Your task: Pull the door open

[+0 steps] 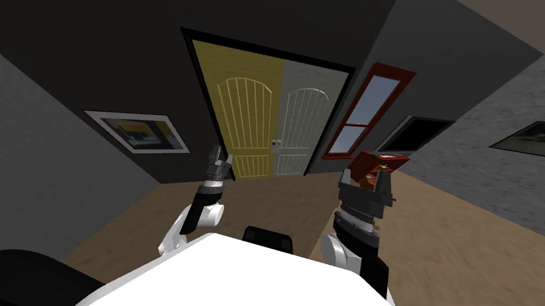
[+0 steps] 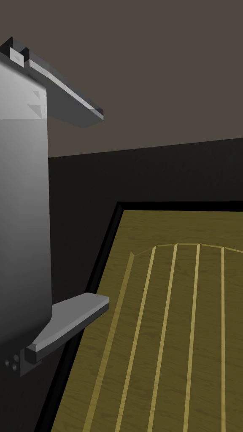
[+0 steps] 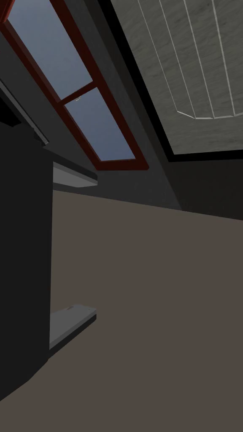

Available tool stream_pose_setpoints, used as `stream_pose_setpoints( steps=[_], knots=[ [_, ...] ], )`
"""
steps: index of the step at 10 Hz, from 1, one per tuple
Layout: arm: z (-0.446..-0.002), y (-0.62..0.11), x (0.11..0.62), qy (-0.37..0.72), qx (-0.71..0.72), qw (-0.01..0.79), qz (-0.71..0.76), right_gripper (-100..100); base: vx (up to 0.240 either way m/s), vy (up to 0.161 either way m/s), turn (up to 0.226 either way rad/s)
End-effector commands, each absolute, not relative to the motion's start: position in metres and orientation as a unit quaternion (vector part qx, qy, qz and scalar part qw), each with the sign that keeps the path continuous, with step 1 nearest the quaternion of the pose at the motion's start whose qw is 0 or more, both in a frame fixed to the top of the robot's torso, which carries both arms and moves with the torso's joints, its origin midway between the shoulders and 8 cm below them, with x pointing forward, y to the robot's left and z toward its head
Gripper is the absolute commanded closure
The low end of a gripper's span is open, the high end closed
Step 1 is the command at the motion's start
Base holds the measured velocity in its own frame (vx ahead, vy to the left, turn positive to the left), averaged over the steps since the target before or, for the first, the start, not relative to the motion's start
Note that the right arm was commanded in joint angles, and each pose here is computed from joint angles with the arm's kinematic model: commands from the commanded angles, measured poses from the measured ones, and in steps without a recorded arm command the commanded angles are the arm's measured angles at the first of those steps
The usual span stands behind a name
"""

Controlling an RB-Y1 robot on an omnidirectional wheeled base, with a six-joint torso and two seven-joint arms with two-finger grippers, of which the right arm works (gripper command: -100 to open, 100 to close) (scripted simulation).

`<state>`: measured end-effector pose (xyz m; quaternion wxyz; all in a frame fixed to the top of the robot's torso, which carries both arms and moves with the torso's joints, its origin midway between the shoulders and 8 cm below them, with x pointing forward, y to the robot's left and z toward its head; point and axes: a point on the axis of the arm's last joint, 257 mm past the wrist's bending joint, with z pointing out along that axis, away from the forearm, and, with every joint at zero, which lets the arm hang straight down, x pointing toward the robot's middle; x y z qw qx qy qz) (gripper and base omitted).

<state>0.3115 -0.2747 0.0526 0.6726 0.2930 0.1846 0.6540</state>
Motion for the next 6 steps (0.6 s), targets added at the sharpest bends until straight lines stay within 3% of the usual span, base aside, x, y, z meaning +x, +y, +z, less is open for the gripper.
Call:
stream_pose_setpoints(
  steps=[1, 6],
  knots=[
    [0.045, -0.273, 0.318, 0.196, 0.297, 0.668, 0.654, -100, 0.085, 0.009, 0.052],
    [0.017, -0.267, 0.341, 0.234, 0.311, 0.652, 0.651, -100, 0.162, 0.026, 0.048]
  ],
)
